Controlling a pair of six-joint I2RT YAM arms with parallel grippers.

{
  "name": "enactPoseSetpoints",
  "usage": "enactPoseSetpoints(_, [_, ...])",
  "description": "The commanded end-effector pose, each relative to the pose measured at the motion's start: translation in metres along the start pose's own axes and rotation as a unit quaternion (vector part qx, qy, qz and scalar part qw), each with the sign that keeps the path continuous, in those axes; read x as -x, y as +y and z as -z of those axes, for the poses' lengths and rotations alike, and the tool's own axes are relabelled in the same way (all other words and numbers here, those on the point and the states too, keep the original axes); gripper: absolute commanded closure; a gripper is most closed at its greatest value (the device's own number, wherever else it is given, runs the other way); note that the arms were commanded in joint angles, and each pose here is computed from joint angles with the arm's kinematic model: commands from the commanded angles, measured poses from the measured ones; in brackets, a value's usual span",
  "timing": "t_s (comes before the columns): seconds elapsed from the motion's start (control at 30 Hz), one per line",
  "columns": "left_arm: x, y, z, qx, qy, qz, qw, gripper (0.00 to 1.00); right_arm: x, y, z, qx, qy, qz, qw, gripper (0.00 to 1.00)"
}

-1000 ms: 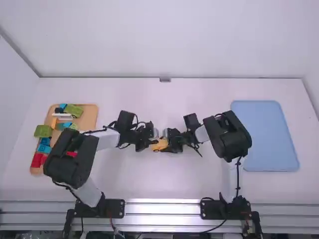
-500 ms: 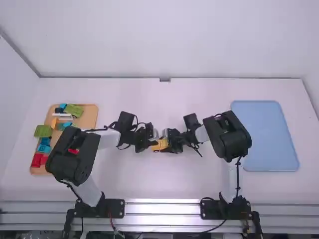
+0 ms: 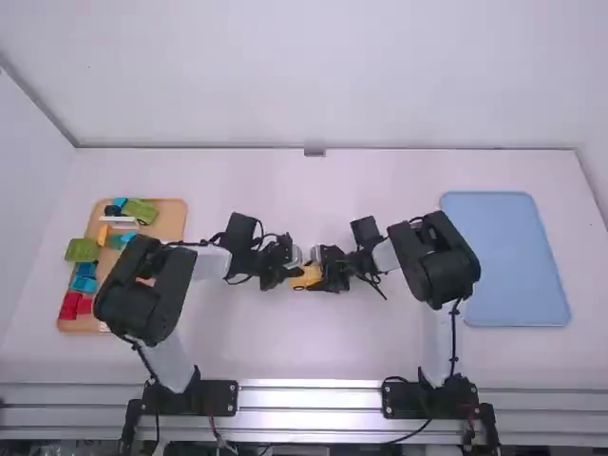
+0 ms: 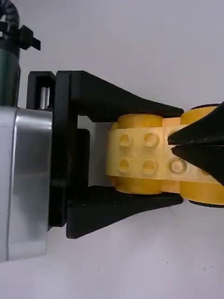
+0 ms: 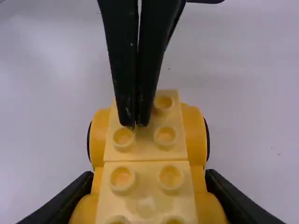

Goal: Assemble lego blocks to make yellow taxi

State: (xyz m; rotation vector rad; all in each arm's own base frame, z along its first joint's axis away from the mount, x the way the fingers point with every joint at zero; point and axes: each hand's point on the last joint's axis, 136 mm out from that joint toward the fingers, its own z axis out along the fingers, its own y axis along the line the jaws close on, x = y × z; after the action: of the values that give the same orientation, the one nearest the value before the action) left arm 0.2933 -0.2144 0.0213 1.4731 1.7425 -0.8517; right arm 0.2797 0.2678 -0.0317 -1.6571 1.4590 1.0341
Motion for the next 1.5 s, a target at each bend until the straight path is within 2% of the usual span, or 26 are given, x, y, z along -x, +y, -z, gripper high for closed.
enactPoseSetpoints(0.0, [-0.031,-0.012,-0.01,-0.011,0.051,0.036,0.998,0.98,-0.024,0.005,-0.006,-0.007,0.05,-0.028,0.998,0.45])
enactPoseSetpoints(0.13, [-0.049,-0.015,-0.009,-0.008,0.088,0.057,0.994,0.98,-0.023,0.003,-0.006,-0.008,0.05,-0.027,0.998,0.45])
enactPoseSetpoints(0.33, [-0.05,-0.013,-0.012,-0.009,0.086,0.057,0.995,0.98,-0.022,0.002,-0.006,-0.009,0.049,-0.025,0.998,0.45])
enactPoseSetpoints(0.37, [-0.046,-0.009,-0.012,-0.006,0.083,0.052,0.995,0.92,-0.022,0.002,-0.006,-0.009,0.05,-0.026,0.998,0.45])
enactPoseSetpoints(0.43, [-0.04,-0.007,-0.011,-0.006,0.078,0.049,0.996,0.87,-0.022,0.002,-0.006,-0.009,0.049,-0.026,0.998,0.45])
enactPoseSetpoints(0.47, [-0.029,-0.003,-0.008,-0.006,0.067,0.044,0.997,0.74,-0.023,0.002,-0.006,-0.009,0.05,-0.026,0.998,0.45])
enactPoseSetpoints(0.57, [-0.006,0.006,0.005,0.0,0.048,0.031,0.998,0.57,-0.023,0.002,-0.005,-0.01,0.05,-0.026,0.998,0.45])
enactPoseSetpoints(0.6, [0.007,0.015,0.014,0.014,0.043,0.022,0.999,0.4,-0.024,0.0,-0.003,-0.013,0.051,-0.027,0.998,0.45])
enactPoseSetpoints(0.67, [0.023,0.024,0.028,0.033,0.034,0.012,0.999,0.26,-0.026,-0.002,-0.001,-0.019,0.055,-0.029,0.998,0.45])
enactPoseSetpoints(0.7, [0.024,0.024,0.03,0.034,0.033,0.011,0.999,0.24,-0.027,-0.002,-0.001,-0.02,0.057,-0.03,0.998,0.45])
enactPoseSetpoints(0.73, [0.032,0.028,0.041,0.049,0.028,0.006,0.998,0.12,-0.03,-0.005,0.001,-0.026,0.062,-0.035,0.997,0.45])
enactPoseSetpoints(0.97, [0.058,0.028,0.089,0.108,0.009,-0.015,0.994,0.1,-0.04,-0.017,0.015,-0.054,0.072,-0.058,0.994,0.45])
enactPoseSetpoints(1.03, [0.06,0.025,0.1,0.124,0.005,-0.016,0.992,0.06,-0.042,-0.02,0.019,-0.06,0.072,-0.059,0.994,0.45])
enactPoseSetpoints(1.07, [0.06,0.025,0.1,0.125,0.004,-0.016,0.992,0.0,-0.042,-0.02,0.019,-0.06,0.072,-0.06,0.994,0.45])
enactPoseSetpoints(1.4, [0.053,0.011,0.109,0.139,0.003,-0.016,0.99,0.01,-0.047,-0.023,0.026,-0.069,0.074,-0.069,0.993,0.42])
enactPoseSetpoints(1.47, [0.051,0.011,0.11,0.14,0.004,-0.014,0.99,0.01,-0.045,-0.022,0.024,-0.066,0.074,-0.067,0.993,0.2])
